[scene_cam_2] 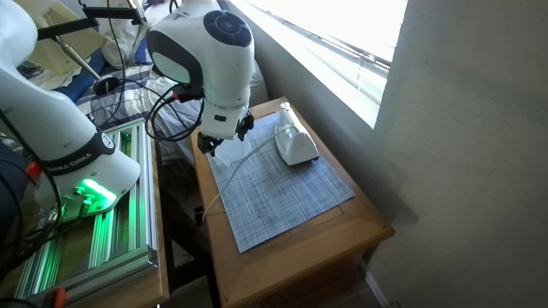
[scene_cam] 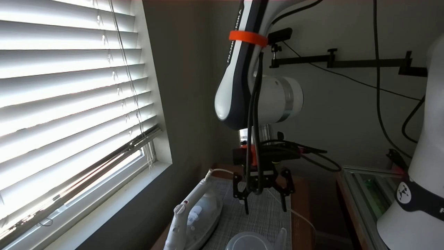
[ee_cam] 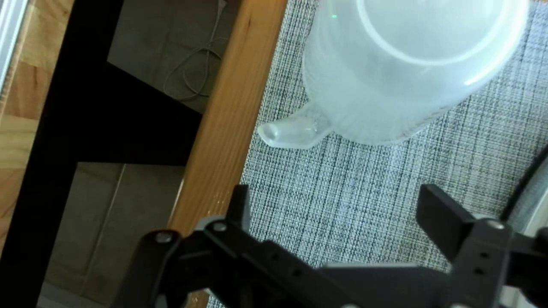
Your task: Pick up the clear measuring cup and place it the right side up on the blue mat
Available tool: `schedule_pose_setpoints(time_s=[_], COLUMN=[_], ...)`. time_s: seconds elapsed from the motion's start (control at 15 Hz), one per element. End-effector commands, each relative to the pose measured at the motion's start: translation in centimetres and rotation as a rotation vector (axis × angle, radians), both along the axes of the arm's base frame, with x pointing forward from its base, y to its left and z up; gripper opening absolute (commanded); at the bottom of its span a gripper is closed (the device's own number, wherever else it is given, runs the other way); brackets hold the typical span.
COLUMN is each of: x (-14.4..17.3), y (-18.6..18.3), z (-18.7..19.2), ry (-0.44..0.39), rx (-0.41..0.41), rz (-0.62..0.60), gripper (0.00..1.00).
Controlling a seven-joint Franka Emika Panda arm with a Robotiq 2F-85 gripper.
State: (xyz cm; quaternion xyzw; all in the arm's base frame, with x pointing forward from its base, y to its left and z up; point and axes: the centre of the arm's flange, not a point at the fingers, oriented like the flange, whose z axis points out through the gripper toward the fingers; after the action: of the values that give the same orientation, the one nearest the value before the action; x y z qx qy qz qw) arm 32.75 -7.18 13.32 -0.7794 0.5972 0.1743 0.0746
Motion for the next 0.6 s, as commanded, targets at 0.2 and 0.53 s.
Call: schedule_pose_setpoints(time_s=[0.2, 0.53], x=[-1.0, -1.7], y=[0.0, 0.1], z=[-2.6, -4.4], ry=[0.036, 0.037], rx=[0.097, 0.135], rz=[-0.037, -0.061], gripper=[0.83, 1.0])
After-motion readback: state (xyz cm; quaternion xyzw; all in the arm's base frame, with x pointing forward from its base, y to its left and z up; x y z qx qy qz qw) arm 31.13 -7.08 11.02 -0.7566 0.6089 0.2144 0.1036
